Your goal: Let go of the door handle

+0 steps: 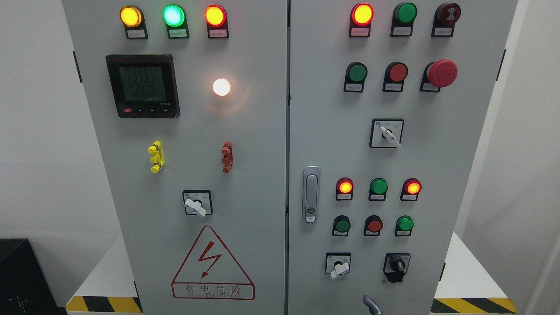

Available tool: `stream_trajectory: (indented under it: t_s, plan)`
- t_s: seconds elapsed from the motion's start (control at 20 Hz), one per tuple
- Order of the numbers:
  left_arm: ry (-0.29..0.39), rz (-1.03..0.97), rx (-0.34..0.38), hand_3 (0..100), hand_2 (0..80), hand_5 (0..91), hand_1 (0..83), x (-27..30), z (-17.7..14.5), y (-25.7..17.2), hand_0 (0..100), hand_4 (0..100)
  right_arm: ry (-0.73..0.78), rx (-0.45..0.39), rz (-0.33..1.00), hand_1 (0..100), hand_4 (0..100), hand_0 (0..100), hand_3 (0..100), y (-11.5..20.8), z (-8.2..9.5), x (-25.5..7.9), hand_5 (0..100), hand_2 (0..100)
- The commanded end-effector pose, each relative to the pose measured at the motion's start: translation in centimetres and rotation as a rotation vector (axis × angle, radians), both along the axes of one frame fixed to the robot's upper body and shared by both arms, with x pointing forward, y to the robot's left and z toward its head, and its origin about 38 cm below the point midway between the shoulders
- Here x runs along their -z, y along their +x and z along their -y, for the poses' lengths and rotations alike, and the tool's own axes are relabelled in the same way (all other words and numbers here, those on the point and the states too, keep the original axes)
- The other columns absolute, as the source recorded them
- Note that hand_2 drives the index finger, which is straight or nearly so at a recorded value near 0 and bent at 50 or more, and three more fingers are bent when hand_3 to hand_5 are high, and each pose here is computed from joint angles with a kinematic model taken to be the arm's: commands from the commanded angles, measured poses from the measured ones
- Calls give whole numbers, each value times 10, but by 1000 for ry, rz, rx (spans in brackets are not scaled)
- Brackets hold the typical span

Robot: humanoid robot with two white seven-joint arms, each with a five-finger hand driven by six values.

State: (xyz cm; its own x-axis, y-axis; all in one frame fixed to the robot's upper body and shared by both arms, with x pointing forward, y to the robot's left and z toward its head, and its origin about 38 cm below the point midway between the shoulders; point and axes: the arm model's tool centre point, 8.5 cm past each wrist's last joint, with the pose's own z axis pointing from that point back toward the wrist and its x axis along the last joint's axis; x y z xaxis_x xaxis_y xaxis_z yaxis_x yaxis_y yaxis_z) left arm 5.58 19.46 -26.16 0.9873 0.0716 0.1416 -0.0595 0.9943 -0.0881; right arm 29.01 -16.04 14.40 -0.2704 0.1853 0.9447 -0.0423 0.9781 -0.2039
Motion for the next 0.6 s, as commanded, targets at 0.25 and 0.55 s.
stream_trajectory:
  t_s: [0.25, 0.55]
  plan:
    - [2, 20, 21, 89, 23, 0, 0, 0, 0, 7, 0, 13, -1, 9, 4, 293, 59, 398, 34, 1, 2, -1, 29, 0]
    - [2, 20, 21, 87, 22, 0, 0, 0, 0, 7, 0, 13, 0, 7, 8, 295, 69, 401, 40, 1, 2, -2, 28, 0]
